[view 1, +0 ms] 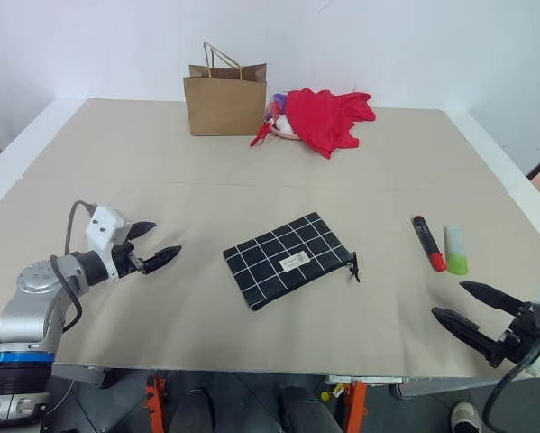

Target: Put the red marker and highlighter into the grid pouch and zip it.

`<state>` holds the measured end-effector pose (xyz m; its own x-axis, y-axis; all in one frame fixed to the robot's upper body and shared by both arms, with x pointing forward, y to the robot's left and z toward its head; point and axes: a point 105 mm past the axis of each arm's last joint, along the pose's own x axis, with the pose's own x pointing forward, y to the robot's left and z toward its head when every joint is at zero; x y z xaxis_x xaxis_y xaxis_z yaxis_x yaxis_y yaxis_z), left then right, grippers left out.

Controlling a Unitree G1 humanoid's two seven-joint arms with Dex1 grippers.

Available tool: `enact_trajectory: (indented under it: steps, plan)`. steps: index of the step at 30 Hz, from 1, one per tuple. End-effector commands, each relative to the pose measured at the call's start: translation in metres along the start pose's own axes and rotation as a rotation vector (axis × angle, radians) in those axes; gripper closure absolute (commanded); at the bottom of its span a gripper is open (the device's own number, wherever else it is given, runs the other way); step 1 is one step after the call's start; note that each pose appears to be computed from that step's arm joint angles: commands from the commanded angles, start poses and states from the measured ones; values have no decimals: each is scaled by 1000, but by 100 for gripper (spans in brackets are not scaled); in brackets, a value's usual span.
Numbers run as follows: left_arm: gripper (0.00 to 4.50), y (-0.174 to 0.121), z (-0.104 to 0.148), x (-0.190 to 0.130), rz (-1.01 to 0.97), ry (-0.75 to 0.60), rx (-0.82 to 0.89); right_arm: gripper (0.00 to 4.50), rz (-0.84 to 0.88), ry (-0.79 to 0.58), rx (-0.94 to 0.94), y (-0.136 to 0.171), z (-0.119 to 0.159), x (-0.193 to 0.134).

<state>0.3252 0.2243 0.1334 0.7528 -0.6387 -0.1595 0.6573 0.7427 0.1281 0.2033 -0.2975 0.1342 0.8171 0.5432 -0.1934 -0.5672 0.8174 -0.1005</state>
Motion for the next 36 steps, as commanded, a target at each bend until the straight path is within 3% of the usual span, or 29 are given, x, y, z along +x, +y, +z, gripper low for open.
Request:
enact_trajectory:
  steps: [1, 27, 36]
  plan:
    - [0, 3, 13, -4, -3, -27, 68, 7, -3, -29, -48, -2, 14, -1]
    - [0, -2, 23, 3, -69, -72, 120, 7, -8, -51, -50, -3, 20, 9]
    - [0, -28, 25, 13, -196, -90, 117, 7, 6, -107, -38, -4, 32, 27]
